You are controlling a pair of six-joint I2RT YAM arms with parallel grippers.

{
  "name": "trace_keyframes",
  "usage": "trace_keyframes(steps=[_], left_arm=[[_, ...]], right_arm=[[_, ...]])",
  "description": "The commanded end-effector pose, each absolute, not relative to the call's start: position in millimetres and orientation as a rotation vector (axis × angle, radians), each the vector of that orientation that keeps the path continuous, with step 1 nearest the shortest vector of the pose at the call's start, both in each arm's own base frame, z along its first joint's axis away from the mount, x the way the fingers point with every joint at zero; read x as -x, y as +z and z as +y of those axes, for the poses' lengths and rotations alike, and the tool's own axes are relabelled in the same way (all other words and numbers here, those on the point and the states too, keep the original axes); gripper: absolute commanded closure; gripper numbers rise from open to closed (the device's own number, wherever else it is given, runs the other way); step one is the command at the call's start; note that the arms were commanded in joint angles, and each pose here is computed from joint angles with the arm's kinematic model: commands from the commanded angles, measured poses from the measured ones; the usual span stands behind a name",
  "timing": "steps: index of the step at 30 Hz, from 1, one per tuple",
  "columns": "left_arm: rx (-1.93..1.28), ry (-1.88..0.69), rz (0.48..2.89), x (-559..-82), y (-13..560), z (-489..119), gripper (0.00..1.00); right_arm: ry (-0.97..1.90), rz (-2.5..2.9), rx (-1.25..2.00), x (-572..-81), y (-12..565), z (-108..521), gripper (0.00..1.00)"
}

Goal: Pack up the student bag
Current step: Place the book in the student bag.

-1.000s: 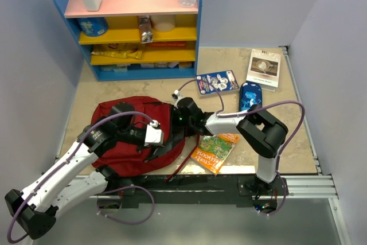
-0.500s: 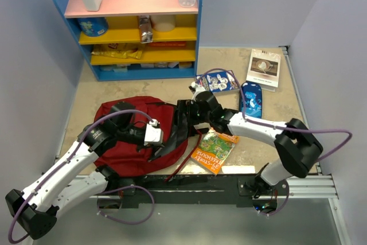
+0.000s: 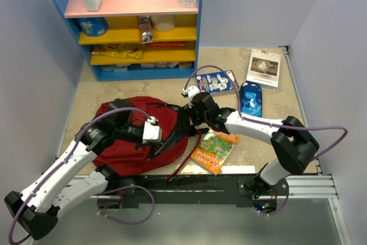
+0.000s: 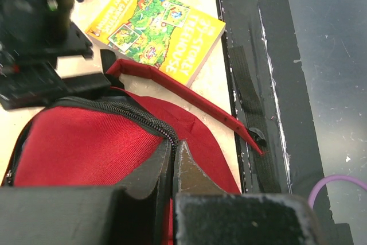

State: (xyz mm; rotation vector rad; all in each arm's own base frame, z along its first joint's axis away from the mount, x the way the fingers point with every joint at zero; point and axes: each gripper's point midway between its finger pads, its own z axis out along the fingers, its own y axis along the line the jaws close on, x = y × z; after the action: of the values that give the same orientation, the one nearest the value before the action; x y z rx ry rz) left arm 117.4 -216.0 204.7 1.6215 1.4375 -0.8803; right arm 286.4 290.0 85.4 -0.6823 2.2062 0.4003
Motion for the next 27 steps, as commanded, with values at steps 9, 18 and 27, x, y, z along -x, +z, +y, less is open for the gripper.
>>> trace_keyframes(steps=[9,18,27], left_arm=[[-1.638,-0.930,1.293,-105.0,229.6,-219.9,1.00],[-1.651,-0.910,1.290,-102.7,223.5,-216.1,1.00],[-1.627,-0.734,1.346,-128.7,212.1,-208.6,1.00]], right_arm=[[0.558,2.004,0.826,-357.4,90.6,379.4,0.01],[0.564,2.086,0.708,-404.8,78.6,381.8,1.00],[0.251,1.941,0.163,-448.7,152.2,288.2,1.00]])
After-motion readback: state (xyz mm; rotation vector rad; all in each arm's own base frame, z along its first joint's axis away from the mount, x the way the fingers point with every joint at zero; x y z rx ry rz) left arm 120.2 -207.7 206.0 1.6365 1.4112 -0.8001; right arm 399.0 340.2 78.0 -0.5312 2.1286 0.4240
